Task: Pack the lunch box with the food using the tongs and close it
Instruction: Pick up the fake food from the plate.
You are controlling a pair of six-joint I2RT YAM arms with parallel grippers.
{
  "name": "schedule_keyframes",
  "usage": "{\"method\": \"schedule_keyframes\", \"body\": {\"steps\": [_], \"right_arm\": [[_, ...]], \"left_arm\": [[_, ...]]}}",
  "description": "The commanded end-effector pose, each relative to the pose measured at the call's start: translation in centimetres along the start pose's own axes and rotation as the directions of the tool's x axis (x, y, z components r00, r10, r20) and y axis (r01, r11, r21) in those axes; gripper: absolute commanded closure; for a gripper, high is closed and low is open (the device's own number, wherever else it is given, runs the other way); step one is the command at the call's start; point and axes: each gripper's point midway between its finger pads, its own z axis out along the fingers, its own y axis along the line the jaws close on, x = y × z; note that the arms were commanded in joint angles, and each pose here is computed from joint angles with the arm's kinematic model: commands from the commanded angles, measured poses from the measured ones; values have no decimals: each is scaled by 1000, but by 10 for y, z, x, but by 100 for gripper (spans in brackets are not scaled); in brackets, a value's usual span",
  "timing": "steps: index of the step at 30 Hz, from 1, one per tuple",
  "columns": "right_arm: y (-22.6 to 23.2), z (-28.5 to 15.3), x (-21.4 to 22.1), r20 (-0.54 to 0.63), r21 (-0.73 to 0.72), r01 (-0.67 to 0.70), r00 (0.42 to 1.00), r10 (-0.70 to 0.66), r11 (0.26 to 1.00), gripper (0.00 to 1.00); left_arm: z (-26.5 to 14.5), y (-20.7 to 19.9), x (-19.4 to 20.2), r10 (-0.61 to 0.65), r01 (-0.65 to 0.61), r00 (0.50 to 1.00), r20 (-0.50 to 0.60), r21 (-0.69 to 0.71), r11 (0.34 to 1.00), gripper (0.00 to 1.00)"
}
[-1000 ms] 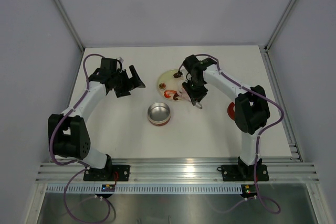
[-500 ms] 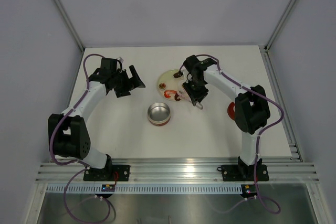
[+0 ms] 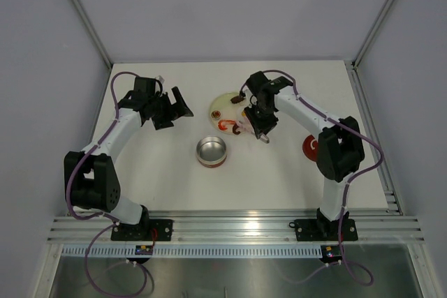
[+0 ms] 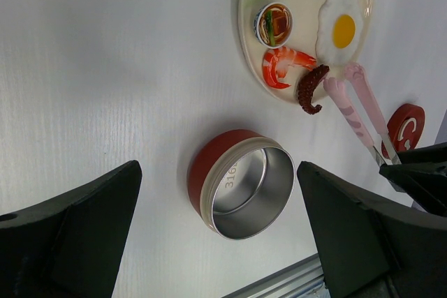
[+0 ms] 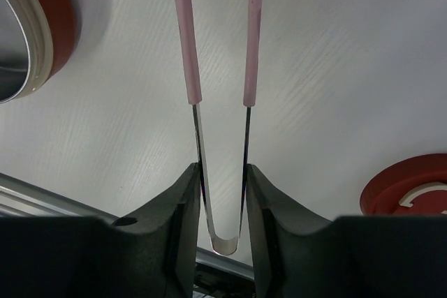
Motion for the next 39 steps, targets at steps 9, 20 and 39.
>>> {"method": "schedule_keyframes", "body": {"steps": [9,20,39], "right_arm": [[21,-31,-3,126,-93,-227,963,238,969,63],[58,-41,-12,154,-287,-480,831,534,829,59],[54,-49,-24,208,-282,-479,815,541,831,60]], "left_arm": [[1,-4,-4,17,-17,1000,18,19,1000,1],[1,-3,-4,18,-18,1000,18,15,1000,1],[1,-2,-5,18,-18,1000,18,9,1000,1]]}}
